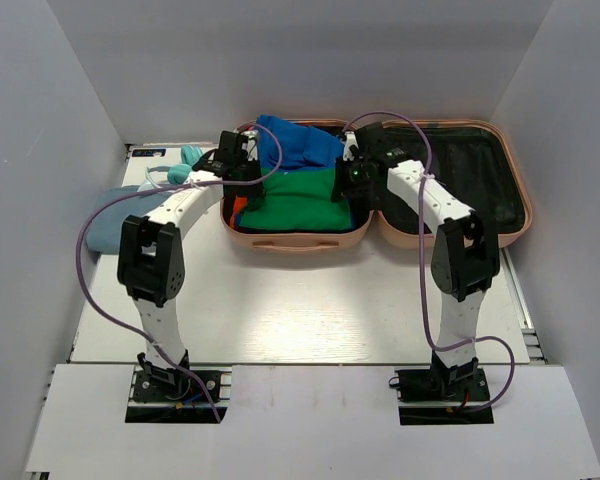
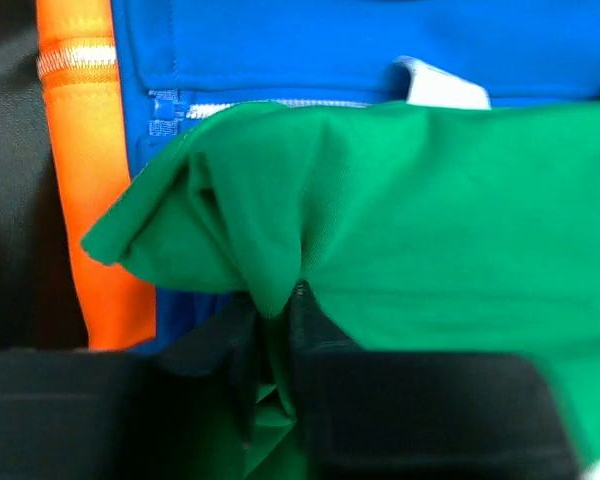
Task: Pack the luggage
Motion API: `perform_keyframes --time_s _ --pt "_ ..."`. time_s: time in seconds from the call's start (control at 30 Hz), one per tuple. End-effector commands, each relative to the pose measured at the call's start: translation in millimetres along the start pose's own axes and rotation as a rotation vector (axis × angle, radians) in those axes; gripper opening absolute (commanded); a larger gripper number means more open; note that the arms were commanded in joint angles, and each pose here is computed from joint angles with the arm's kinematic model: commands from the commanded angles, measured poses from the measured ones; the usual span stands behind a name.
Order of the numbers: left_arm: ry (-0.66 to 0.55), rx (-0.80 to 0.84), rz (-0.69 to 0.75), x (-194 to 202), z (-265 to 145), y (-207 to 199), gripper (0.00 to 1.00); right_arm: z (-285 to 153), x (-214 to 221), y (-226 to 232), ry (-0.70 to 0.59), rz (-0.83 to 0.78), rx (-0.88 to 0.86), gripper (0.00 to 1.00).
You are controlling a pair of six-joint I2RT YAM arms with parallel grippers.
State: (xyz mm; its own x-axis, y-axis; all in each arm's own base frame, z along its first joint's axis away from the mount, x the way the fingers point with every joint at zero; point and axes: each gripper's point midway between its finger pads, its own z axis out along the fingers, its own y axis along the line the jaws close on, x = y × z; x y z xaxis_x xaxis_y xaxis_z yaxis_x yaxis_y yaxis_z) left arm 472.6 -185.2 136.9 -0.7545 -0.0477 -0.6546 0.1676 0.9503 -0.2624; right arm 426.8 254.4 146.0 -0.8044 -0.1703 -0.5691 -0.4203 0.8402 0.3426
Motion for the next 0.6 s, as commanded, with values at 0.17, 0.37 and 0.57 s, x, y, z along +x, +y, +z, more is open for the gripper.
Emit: perform_keyframes --time_s 0.17,0.37,0.57 --pt "-0.096 -0.081 -0.063 -38 -35 19 0.99 -13 -16 -4 -0.002 -0.03 -0.026 0.59" --pt "-0.238 -0.118 -0.119 -82 -93 34 0.99 -64 -52 -3 -0.124 -0.074 0.054 0.79" --pt "-0.085 -0.428 -0.137 -57 -110 122 0.99 -98 -41 -7 -0.13 -0.077 0.11 0.9"
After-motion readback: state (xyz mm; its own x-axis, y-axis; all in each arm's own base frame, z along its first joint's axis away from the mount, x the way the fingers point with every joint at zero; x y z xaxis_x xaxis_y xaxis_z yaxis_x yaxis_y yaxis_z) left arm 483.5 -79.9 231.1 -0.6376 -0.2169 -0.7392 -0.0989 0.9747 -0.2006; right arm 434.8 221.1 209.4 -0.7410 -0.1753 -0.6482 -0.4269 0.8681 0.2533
